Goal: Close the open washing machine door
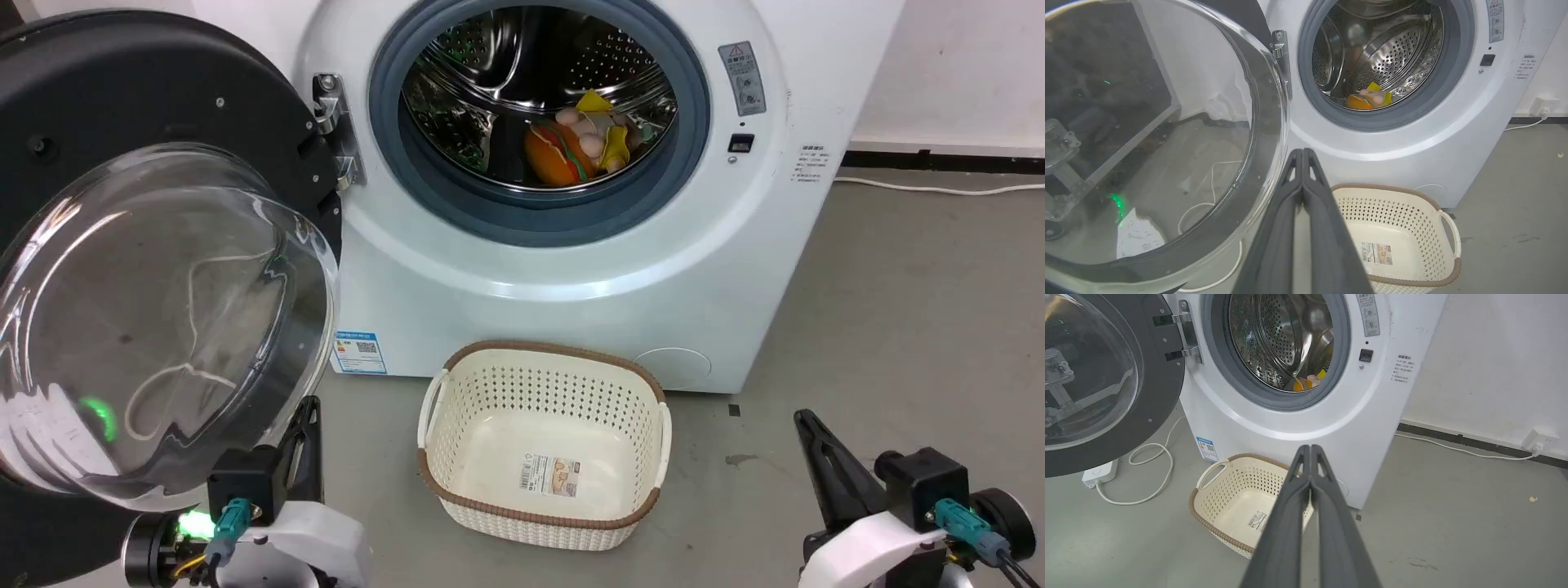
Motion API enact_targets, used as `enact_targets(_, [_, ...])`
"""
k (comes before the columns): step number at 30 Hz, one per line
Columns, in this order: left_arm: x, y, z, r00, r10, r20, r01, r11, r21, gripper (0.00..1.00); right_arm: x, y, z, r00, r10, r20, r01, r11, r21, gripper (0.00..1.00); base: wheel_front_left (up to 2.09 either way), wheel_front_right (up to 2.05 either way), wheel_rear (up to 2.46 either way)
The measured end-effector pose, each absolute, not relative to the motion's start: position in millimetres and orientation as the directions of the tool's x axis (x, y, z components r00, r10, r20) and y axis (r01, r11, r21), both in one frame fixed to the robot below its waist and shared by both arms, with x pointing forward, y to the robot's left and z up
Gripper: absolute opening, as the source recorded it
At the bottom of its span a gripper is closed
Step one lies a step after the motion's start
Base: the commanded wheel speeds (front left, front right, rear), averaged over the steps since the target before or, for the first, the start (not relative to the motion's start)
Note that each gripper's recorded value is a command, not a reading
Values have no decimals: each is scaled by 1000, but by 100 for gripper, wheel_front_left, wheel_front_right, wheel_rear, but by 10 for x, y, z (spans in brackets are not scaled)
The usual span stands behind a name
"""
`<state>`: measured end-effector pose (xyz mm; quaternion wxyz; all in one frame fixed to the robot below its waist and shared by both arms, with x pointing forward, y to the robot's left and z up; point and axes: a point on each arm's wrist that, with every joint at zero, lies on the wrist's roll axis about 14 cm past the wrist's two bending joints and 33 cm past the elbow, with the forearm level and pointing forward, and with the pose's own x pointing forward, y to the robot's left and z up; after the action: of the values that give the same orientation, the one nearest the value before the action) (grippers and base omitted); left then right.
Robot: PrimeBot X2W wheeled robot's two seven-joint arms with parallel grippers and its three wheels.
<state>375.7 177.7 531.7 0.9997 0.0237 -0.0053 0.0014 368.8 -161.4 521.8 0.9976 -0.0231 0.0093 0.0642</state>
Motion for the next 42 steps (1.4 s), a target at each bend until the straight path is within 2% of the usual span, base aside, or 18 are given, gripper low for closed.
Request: enact_targets(42, [3757, 1776, 5317, 1000, 2, 11, -2, 999, 47, 0, 3688, -1614, 5218, 992, 128, -22, -129, 991, -46, 0, 0, 0, 0])
